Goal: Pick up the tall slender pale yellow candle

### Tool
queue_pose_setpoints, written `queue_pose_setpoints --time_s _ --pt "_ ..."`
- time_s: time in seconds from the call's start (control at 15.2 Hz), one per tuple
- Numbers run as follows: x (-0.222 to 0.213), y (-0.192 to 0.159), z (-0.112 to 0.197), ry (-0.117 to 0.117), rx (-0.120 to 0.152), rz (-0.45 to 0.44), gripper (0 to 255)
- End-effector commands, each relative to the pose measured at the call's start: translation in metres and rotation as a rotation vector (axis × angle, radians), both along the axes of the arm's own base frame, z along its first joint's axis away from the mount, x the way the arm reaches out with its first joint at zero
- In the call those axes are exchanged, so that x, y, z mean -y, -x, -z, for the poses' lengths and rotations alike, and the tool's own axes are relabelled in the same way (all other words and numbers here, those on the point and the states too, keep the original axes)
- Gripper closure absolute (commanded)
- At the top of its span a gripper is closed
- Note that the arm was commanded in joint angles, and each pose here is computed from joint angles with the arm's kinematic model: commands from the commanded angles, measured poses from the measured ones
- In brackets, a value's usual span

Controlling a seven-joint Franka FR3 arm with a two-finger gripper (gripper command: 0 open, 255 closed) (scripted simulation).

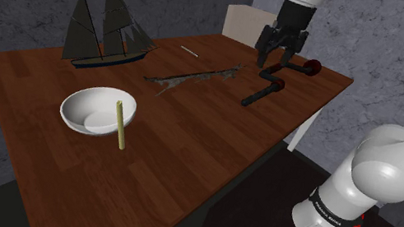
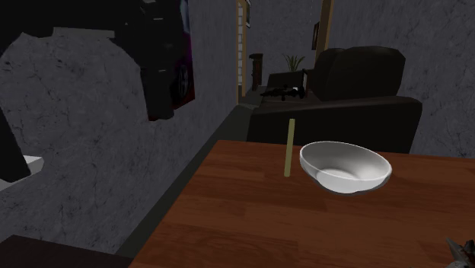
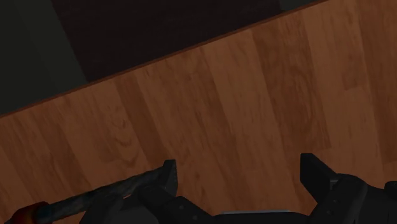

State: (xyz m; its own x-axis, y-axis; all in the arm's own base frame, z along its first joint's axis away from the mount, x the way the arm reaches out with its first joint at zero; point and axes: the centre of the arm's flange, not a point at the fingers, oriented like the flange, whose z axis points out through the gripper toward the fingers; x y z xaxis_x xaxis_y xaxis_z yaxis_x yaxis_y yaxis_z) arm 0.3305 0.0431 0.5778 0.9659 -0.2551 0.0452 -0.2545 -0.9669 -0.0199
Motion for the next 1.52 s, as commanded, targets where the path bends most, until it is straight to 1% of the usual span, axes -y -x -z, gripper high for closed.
queue_pose_setpoints --time_s 0.0,1.45 --pt "-0.023 -0.008 0.006 -0.002 -0.006 0.012 0" --pt "-0.29 -0.11 0.065 -0.014 -0.063 0.13 0"
